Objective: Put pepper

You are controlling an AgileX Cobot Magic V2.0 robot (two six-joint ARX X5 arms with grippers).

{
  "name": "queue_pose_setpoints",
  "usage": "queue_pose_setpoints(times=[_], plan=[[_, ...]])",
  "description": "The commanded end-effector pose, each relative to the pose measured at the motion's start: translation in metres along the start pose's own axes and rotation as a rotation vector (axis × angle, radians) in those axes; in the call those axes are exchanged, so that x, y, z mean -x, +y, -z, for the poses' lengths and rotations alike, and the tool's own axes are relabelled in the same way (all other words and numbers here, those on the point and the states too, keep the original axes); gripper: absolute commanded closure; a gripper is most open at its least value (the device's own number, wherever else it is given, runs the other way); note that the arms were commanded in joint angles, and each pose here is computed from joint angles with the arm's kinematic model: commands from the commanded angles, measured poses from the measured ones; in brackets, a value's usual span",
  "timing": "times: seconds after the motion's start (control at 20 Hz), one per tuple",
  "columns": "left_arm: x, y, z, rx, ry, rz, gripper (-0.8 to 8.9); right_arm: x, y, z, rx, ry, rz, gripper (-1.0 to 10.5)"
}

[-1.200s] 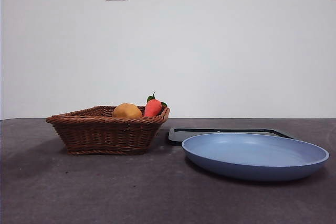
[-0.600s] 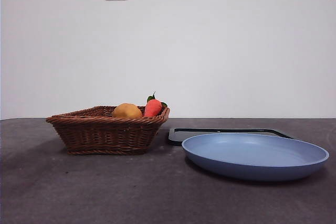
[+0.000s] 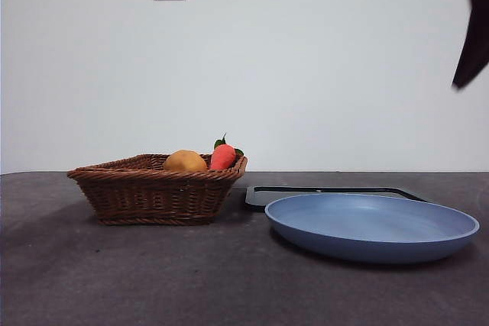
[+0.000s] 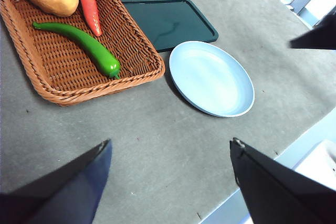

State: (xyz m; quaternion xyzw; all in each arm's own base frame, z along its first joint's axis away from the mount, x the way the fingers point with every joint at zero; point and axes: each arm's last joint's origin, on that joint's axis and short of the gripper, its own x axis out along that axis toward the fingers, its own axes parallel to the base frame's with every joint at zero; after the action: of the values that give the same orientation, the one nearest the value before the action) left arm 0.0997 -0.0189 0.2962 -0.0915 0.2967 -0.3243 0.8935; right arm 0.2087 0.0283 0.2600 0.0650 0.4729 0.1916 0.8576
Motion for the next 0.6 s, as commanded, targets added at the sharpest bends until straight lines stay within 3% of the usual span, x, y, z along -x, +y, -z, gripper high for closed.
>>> queue_pose_setpoints(times=[0.05, 0.6], plan=[[0.002, -0.002, -0.004, -0.010, -0.019, 0.006, 4.22, -0.024, -0.008, -0.010, -0.018, 0.047, 0.015, 6.1], [0.002, -0.002, -0.004, -0.010, -0.019, 0.005, 4.22, -0.098, -0.035, -0.014, -0.059, 0.176, 0.021, 6.5]])
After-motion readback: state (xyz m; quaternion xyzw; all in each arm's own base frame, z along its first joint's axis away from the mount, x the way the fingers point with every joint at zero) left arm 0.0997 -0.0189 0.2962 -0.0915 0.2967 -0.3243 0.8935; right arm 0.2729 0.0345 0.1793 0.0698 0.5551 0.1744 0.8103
